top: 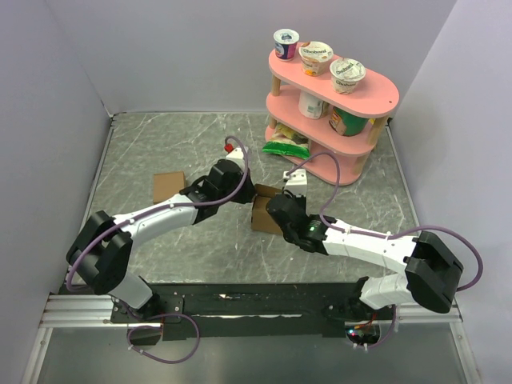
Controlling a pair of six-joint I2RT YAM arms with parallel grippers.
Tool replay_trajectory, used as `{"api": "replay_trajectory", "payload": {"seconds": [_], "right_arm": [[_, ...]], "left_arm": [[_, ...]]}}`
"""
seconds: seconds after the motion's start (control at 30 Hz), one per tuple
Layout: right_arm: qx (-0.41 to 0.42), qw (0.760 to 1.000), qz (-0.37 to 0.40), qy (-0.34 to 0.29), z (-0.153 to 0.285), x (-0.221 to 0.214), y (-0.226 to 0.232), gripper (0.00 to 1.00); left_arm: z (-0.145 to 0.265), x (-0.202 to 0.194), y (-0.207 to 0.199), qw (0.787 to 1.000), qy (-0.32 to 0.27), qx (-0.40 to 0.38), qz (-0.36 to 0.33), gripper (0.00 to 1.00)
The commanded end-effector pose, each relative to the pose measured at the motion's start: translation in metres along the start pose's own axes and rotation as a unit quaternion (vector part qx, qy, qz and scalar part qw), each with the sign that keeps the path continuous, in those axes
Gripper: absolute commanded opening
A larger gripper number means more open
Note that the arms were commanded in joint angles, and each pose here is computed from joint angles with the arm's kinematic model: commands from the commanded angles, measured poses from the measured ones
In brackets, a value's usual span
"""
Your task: Fold the paper box
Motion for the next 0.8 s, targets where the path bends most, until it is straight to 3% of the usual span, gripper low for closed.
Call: {"api": "replay_trajectory", "payload": {"seconds": [0.0, 0.27, 0.77], "right_arm": [[0.028, 0.999, -0.025, -0.008, 0.005, 0.009, 0.019, 0.00], [0.026, 0.999, -0.024, -0.007, 0.006, 0.006, 0.019, 0.00], [0.019, 0.999, -0.036, -0.013, 0.007, 0.000, 0.015, 0.00]], "left_arm": [[-0.001, -0.002, -0.028, 0.997, 0.010, -0.071, 0.026, 0.01], [-0.006, -0.028, -0.019, 0.998, 0.012, -0.052, 0.037, 0.01], [-0.005, -0.085, -0.015, 0.999, 0.028, -0.020, -0.023, 0.01]]}}
Point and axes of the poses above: each gripper's point midway between its finger pads, its own z axis back along the fingers, its own y axis along the line the jaws close on, x = y × z, the point moved 2 cm from there along z, back along the fingers, and after that the axes turned 5 degrees about -z, right-handed, at the moved point
